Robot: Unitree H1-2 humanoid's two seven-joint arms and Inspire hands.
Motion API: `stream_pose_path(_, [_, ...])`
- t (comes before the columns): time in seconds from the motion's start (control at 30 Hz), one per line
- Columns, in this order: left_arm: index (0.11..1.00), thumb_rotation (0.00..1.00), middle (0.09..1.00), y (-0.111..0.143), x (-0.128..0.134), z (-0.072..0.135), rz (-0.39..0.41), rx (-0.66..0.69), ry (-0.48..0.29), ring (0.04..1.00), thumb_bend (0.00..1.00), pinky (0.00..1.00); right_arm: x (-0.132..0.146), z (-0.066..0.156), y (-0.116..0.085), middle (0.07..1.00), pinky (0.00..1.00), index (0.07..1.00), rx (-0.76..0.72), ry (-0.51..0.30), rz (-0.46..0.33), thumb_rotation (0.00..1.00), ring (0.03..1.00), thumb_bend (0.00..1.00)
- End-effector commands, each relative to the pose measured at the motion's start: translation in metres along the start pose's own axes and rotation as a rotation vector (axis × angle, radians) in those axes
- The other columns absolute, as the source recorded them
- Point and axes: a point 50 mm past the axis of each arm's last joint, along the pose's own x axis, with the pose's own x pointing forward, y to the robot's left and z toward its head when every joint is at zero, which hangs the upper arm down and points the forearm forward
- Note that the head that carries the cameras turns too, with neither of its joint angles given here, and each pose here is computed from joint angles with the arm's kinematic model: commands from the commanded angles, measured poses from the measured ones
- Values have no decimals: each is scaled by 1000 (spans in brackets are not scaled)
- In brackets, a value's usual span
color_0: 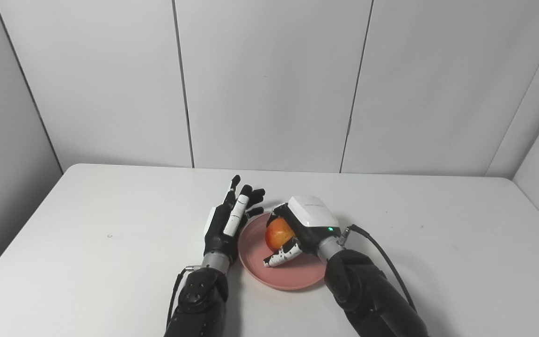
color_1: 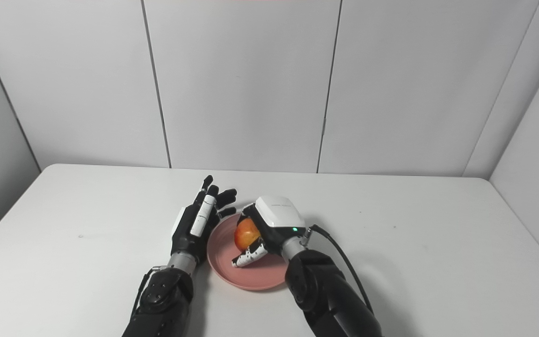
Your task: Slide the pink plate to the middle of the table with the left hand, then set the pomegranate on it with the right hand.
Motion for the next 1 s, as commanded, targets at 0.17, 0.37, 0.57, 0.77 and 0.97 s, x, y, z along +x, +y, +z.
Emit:
stream_pose_path(0.17, [1000, 778, 969, 1, -23, -42, 10, -28, 135, 893, 889, 730, 2, 12, -31, 691, 441, 654, -27, -66, -70, 637, 588, 964])
stream_pose_path(0.37, [982, 731, 946, 1, -24, -41, 12, -56, 130, 894, 900, 738, -5, 14, -33, 836, 751, 764, -14, -71, -59, 808, 810, 1000])
stream_pose_path(0.57, [995, 751, 958, 3, -24, -39, 5, -54, 119, 899, 942, 754, -11, 18, -44, 850, 798, 787, -24, -112, -102, 870, 828, 1000])
stream_pose_path(0.77, [1000, 776, 858, 5, -26, -38, 10, -43, 116, 863, 867, 718, -17, 19, -59, 841, 784, 791, -25, -158, -195, 932, 809, 1000])
stream_pose_path(0.97, [1000, 787, 752, 7, -26, -37, 26, -40, 115, 813, 897, 686, -22, 13, -75, 829, 725, 786, 62, -183, -299, 981, 792, 944])
